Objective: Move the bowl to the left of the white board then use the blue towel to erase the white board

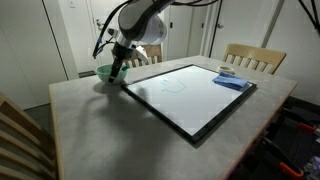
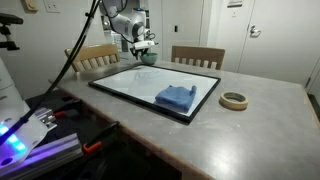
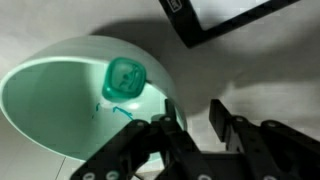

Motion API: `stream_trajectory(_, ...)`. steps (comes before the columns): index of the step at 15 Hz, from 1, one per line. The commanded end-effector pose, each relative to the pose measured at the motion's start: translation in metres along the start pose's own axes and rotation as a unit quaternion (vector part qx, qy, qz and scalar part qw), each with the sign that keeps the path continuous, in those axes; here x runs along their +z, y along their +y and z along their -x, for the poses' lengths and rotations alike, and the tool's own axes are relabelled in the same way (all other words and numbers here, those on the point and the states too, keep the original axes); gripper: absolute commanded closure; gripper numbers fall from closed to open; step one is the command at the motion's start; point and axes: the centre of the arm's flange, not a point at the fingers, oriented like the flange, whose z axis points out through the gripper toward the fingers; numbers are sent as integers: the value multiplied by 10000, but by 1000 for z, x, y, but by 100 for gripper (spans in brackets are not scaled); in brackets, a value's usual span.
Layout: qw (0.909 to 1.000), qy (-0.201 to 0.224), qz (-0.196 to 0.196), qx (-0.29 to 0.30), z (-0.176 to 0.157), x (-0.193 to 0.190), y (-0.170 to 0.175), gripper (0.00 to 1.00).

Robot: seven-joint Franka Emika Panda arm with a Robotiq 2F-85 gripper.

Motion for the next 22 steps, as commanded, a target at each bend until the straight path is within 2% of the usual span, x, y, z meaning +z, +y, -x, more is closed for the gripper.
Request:
stream_trajectory(1, 10000, -43, -37, -15, 3, 0, 8, 89)
stream_trajectory(2, 10000, -30, -42, 0, 3, -2, 8, 96)
stream_trajectory(3, 10000, -9, -50, 11, 3, -3, 9, 99)
stream_trajectory(8, 9991, 290, -268, 162, -7, -8, 2, 99)
stream_trajectory(13, 9949, 559, -779, 314, -23, -10, -16, 99)
stream_trajectory(17, 9923, 388, -1129, 322, -27, -8, -37, 99)
stream_trajectory(22, 9932, 102, -1154, 81, -25, -12, -58, 99)
